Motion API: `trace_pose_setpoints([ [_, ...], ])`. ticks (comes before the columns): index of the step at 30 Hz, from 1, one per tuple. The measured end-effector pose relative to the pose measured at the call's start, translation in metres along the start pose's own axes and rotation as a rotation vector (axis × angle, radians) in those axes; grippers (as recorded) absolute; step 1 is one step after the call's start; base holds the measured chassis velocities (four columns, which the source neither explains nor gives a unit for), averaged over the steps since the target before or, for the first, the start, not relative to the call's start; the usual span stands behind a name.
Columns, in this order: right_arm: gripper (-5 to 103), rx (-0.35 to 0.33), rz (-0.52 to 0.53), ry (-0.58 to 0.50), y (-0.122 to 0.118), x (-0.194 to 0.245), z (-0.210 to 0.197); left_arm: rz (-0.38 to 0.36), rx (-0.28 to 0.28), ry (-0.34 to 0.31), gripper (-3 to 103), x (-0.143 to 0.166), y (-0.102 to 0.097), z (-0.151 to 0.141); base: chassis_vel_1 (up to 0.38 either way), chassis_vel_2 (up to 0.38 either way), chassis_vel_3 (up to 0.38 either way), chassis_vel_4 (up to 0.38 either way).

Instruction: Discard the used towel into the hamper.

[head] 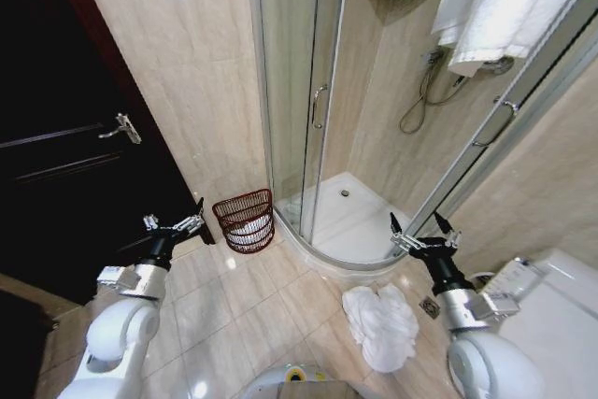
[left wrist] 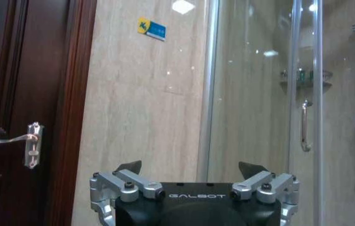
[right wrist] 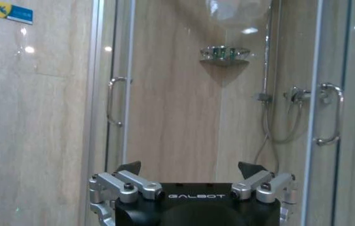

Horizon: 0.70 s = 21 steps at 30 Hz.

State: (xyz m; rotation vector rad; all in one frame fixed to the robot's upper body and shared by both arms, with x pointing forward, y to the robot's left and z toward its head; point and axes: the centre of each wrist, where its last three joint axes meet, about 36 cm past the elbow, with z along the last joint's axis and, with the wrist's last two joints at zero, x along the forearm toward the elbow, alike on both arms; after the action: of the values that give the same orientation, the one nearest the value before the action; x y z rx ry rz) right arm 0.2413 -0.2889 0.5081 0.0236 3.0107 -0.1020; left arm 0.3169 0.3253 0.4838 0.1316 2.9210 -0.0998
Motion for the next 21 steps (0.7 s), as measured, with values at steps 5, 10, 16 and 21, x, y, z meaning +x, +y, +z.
trace_pose_setpoints([
  [5, 100, 0.002, -0.003, -0.001, -0.0015, 0.0003, 0.0014, -0.006, 0.001, 0.004, 100, 0.0027, -0.002, 0.0007, -0.127, -0.159, 0.146, 0.149],
  [10, 100, 0.005, -0.006, -0.005, -0.0025, -0.0003, 0.0027, -0.009, 0.001, 0.008, 100, 0.0068, -0.0047, 0.0012, -0.188, -0.153, 0.145, 0.144],
  [16, 100, 0.002, -0.005, -0.027, -0.0018, -0.0024, 0.0029, -0.015, -0.004, 0.008, 100, 0.0079, -0.0058, 0.0013, -0.093, -0.106, 0.105, 0.082],
  [21, 100, -0.001, -0.001, -0.043, -0.0022, -0.0048, 0.0024, -0.018, 0.001, 0.0, 100, 0.0057, -0.0057, 0.0019, 0.0, -0.03, 0.015, 0.009],
])
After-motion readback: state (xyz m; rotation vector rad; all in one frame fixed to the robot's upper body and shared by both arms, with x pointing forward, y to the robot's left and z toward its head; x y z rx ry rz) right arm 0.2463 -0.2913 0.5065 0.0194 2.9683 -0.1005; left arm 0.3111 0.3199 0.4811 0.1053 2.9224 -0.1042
